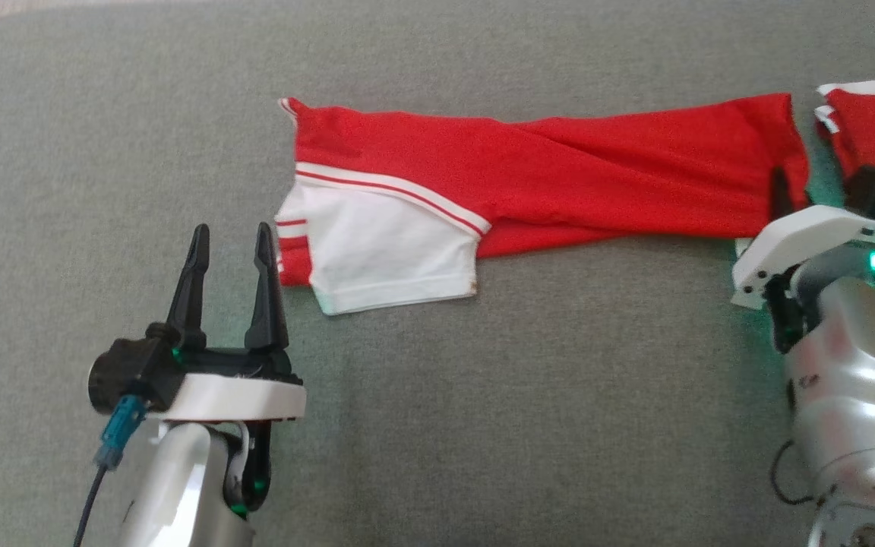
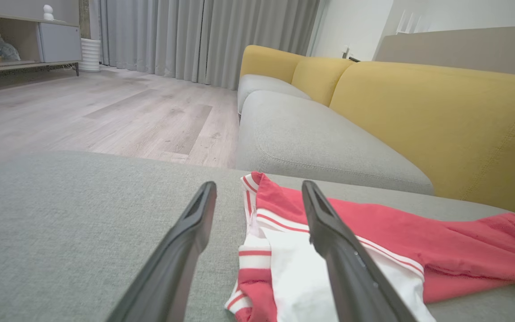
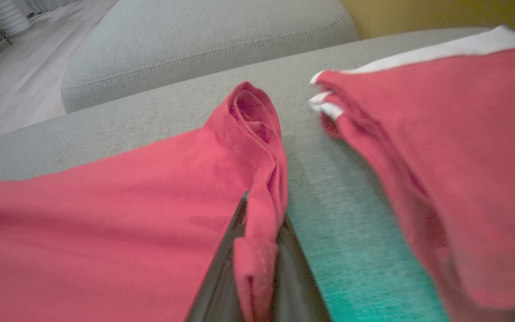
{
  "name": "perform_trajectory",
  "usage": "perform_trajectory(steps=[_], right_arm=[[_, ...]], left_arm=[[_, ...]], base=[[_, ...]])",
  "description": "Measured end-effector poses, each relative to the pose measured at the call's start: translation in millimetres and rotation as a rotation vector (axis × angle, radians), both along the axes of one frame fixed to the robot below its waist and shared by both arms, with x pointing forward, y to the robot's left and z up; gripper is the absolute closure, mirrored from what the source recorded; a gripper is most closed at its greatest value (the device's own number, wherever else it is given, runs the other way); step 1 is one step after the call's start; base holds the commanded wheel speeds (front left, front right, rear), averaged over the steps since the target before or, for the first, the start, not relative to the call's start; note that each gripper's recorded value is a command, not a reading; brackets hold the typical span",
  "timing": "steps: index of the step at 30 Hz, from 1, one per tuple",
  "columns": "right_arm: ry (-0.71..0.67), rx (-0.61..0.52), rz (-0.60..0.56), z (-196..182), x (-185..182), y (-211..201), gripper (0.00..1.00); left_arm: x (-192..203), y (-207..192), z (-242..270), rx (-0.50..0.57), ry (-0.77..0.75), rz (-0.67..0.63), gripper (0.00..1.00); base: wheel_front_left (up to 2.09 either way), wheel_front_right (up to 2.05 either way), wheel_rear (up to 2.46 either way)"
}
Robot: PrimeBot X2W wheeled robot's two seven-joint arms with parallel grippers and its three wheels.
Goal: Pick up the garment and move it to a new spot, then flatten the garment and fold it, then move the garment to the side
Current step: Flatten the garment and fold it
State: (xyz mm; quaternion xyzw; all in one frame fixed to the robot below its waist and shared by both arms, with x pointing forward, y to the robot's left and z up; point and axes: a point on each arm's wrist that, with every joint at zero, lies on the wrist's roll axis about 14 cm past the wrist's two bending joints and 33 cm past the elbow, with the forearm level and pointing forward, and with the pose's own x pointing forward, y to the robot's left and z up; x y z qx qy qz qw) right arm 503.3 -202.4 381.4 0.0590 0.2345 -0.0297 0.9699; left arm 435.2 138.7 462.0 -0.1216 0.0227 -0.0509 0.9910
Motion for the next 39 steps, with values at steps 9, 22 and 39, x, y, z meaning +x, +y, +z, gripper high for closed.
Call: perform_trajectory(steps=[9, 22, 39], right_arm=[[-0.123, -0.113, -0.095, 52.6, -3.9, -76.3, 1.0], [-0.319, -0.039, 0.043, 120.4, -3.7, -13.8, 1.0], [-0.273, 0.228, 0.487, 117.0, -19.9, 187.0, 1.0]], left_arm=[[-2.9, -10.7, 20.8, -0.008, -0.053, -0.027, 0.0], [-37.2, -4.8, 39.1, -0.012, -0.091, -0.008, 0.0], [-63.1, 29.2, 43.7, 0.004, -0.101, 0.092, 0.0]], base=[[0.0, 0.0, 0.0], [0.0, 0.0, 0.0], [0.0, 0.0, 0.0]])
